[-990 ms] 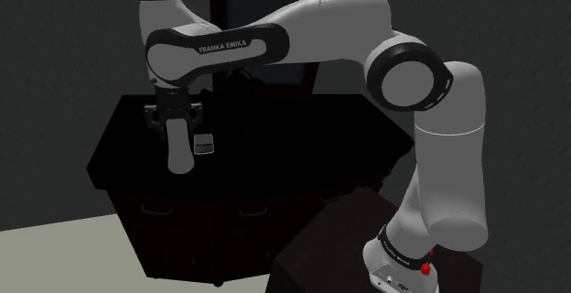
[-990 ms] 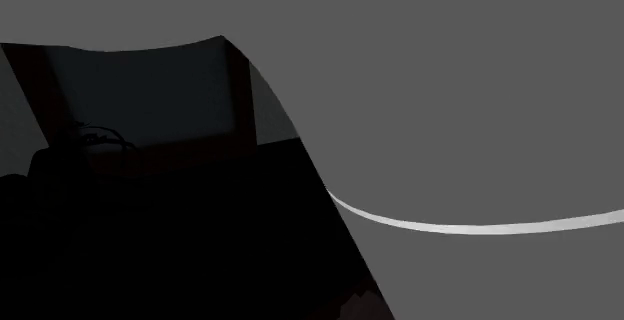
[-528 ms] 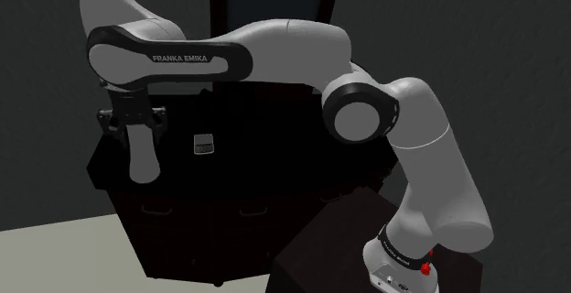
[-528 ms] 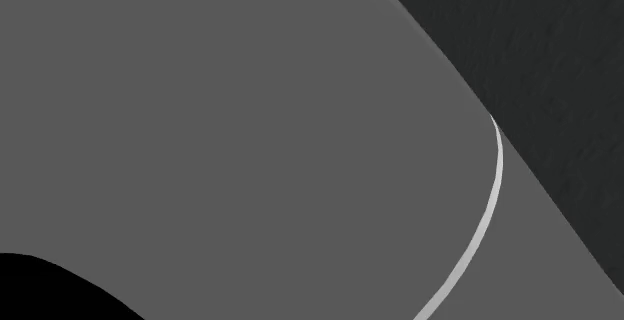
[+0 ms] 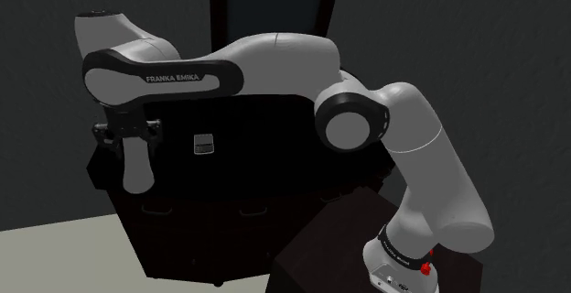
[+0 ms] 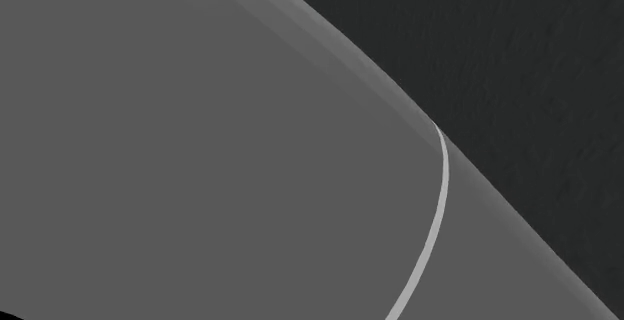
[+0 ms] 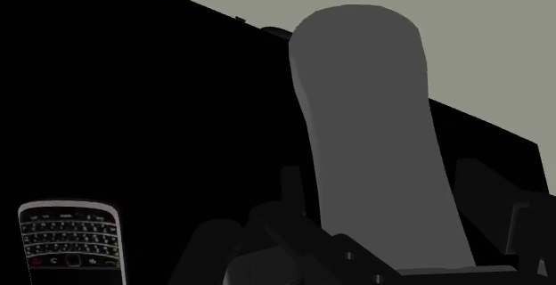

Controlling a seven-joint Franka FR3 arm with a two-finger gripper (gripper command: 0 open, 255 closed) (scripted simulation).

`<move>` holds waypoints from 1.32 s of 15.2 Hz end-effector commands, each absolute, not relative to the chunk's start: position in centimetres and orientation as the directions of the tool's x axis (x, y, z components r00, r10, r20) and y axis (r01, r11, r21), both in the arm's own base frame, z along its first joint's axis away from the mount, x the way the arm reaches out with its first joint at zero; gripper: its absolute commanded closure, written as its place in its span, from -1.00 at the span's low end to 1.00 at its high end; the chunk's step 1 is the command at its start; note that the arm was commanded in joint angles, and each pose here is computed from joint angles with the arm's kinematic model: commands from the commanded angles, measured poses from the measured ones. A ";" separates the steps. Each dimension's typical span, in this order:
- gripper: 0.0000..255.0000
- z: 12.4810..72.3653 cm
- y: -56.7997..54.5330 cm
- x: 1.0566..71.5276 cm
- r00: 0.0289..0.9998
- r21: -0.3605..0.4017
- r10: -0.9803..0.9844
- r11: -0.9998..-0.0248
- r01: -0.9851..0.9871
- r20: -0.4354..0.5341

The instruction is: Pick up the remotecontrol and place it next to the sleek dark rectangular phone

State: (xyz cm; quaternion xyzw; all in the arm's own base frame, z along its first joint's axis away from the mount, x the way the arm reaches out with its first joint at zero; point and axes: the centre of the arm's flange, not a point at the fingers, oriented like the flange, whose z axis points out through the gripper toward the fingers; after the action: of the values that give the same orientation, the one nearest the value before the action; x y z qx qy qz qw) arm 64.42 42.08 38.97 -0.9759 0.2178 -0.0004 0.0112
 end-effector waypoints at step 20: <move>-1.00 34.6 42.0 64.3 0.906 -0.018 -0.424 -0.905 -0.424 -0.008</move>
State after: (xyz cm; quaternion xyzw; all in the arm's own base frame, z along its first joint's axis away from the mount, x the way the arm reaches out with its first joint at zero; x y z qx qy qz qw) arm 64.28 41.97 34.55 -0.9761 0.2172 0.0019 0.0096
